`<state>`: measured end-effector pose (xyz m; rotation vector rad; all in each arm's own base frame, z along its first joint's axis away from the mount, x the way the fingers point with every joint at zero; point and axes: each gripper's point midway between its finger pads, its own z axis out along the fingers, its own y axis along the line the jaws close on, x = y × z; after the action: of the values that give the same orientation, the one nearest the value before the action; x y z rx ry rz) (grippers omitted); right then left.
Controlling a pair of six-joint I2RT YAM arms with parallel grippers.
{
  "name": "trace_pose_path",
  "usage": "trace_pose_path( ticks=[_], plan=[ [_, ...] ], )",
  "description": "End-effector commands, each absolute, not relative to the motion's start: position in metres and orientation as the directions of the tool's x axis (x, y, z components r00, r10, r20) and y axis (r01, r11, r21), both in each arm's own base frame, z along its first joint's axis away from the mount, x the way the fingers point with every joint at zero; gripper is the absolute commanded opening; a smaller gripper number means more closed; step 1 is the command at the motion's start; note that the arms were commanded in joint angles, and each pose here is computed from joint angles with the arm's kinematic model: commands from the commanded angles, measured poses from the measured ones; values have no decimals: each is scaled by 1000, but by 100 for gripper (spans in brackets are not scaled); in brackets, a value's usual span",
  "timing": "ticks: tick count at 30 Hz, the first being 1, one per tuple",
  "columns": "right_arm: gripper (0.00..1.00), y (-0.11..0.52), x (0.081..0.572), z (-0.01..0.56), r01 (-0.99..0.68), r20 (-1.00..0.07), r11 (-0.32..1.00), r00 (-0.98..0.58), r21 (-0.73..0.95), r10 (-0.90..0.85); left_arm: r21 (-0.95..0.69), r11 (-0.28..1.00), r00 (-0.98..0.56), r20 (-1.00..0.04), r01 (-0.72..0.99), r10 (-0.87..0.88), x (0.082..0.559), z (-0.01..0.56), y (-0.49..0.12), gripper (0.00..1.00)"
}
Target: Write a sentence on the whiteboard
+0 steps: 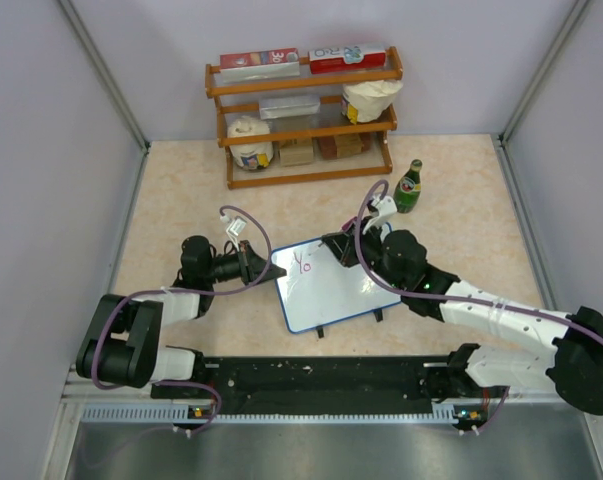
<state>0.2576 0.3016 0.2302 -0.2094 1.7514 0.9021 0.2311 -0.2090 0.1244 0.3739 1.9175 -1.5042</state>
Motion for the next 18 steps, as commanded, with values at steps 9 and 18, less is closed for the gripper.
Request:
trace_pose_path(
  ticks=[9,18],
  plan=[
    [0,302,262,209,-526,-883,727,-397,442,249,-708,324,-706,-693,627,-147,237,116,-209,0],
    [0,298,261,194,-507,-881,747,-415,430,225,-710,325,-708,-691,625,-147,237,115,-209,0]
  ],
)
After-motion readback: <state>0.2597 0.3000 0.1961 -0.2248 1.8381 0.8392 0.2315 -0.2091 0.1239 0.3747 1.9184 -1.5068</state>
